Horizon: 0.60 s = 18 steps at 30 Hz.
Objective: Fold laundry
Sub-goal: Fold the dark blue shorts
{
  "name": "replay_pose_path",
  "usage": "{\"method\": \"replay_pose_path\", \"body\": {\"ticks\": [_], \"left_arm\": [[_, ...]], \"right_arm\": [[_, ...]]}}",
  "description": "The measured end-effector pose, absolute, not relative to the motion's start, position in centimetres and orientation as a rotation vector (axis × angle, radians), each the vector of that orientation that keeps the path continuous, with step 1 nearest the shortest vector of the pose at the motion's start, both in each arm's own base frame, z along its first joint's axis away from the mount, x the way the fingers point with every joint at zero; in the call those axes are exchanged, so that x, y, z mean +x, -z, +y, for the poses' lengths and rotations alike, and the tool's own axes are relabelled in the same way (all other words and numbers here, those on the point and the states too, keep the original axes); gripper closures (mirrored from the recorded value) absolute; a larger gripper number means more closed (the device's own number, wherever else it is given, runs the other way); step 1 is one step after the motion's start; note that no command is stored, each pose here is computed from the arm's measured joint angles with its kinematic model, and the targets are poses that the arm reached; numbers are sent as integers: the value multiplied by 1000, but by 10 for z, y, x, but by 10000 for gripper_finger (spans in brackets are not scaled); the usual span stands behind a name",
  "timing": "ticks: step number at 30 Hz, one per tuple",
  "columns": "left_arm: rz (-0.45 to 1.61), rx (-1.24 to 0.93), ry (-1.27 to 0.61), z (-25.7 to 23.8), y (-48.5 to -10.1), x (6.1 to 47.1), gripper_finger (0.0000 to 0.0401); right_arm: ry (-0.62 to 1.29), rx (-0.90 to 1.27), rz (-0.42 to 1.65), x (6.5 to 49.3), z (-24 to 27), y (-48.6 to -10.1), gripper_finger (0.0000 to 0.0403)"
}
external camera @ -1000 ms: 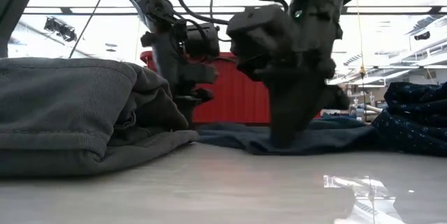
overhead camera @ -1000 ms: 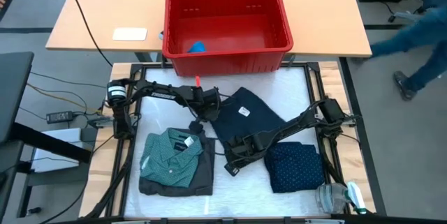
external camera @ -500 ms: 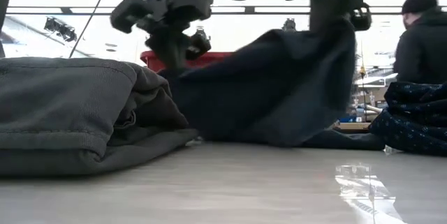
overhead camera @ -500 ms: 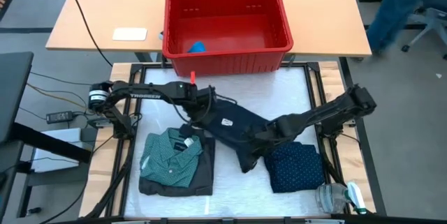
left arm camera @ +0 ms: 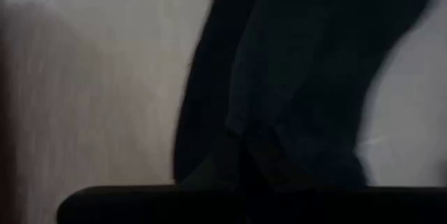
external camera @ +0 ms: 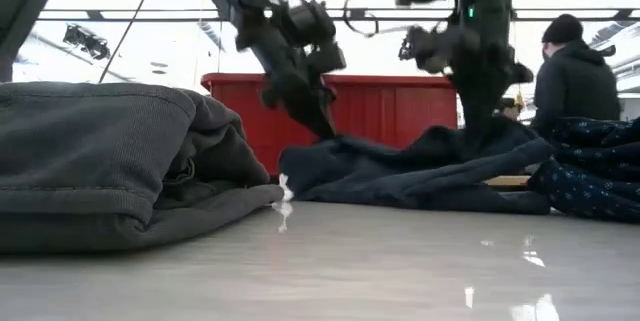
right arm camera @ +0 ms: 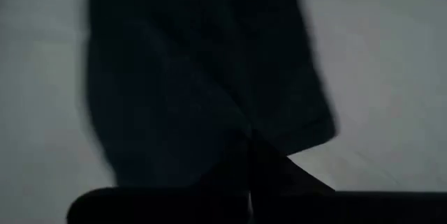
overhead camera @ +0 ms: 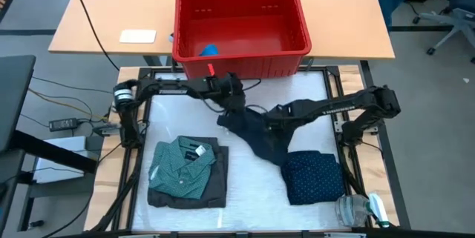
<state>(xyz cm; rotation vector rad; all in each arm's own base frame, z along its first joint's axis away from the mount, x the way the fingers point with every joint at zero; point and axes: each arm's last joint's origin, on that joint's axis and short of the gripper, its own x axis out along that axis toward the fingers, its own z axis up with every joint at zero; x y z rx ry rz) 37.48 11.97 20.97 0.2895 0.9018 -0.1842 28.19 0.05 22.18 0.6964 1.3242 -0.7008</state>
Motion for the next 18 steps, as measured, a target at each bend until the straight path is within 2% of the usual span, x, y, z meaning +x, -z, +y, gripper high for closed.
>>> {"method": "replay_pose_path", "body": {"ticks": [4,8,13,18], "left_arm": [[950,255,140,133,-191,377,367],[980,195,107,141,-188,372,326],[945,147,38,145,-214,361,288],[847,106,-26,141,-251,349,277]], "right_arm": [[830,825,1389,267,-23,-202,367],[819,942,1455,259,-31,-191,313],[772,972,1399,266,-27,-204,257],[662,943,1195,289,-14,-221,247]]}}
